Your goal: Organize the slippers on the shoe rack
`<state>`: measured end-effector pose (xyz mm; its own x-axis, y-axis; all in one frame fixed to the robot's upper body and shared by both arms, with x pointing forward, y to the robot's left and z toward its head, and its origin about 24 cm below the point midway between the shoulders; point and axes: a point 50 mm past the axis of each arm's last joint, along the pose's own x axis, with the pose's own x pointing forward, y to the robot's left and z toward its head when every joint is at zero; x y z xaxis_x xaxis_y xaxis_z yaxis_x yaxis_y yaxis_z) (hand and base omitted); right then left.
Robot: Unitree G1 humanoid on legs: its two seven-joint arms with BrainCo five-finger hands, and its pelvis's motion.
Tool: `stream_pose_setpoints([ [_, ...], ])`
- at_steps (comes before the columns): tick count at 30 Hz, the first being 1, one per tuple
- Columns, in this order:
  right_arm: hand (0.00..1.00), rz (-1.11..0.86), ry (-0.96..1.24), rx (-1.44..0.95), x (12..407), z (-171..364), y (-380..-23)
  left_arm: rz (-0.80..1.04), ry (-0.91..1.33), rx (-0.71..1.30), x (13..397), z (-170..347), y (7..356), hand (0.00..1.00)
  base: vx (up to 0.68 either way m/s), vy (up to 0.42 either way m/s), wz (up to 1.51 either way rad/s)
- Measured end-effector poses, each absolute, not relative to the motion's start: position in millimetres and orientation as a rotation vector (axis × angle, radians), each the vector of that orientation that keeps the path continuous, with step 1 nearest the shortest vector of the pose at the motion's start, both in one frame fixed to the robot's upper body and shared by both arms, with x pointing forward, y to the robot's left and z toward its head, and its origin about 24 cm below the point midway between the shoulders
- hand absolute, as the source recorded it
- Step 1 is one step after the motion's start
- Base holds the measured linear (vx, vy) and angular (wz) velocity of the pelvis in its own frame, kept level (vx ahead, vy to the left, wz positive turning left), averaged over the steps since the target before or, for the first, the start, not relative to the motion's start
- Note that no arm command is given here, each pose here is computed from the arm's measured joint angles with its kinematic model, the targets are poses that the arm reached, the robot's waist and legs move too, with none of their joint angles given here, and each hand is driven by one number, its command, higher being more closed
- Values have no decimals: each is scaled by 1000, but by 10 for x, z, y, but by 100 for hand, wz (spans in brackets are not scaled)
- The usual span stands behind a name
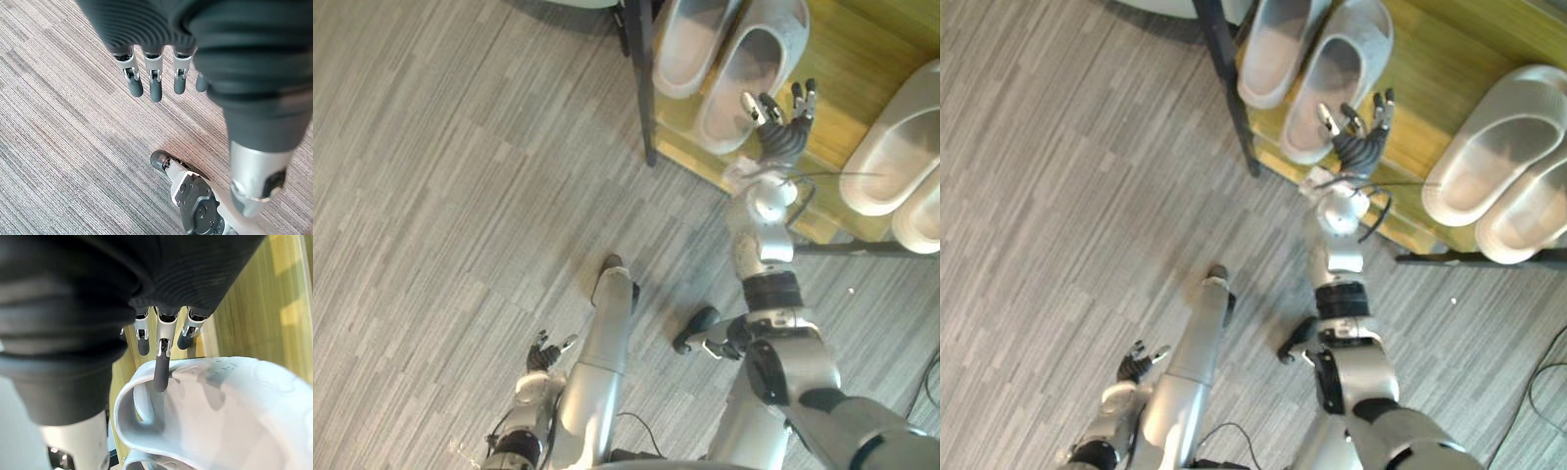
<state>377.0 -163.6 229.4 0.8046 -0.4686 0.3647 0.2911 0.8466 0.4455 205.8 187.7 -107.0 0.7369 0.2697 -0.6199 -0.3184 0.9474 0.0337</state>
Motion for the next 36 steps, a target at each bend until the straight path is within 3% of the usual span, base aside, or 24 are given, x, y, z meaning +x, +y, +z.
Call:
stream_pose_setpoints([
  [19, 0, -522, -537, 327, 3894, 2856, -2094, 292, 667, -88, 2107, -1060, 1800, 0, 6, 53, 5],
  [36, 0, -528, -526, 237, 3908, 2891, -2146, 277, 667, -102, 2107, -1063, 1790, 0, 5, 52, -3],
])
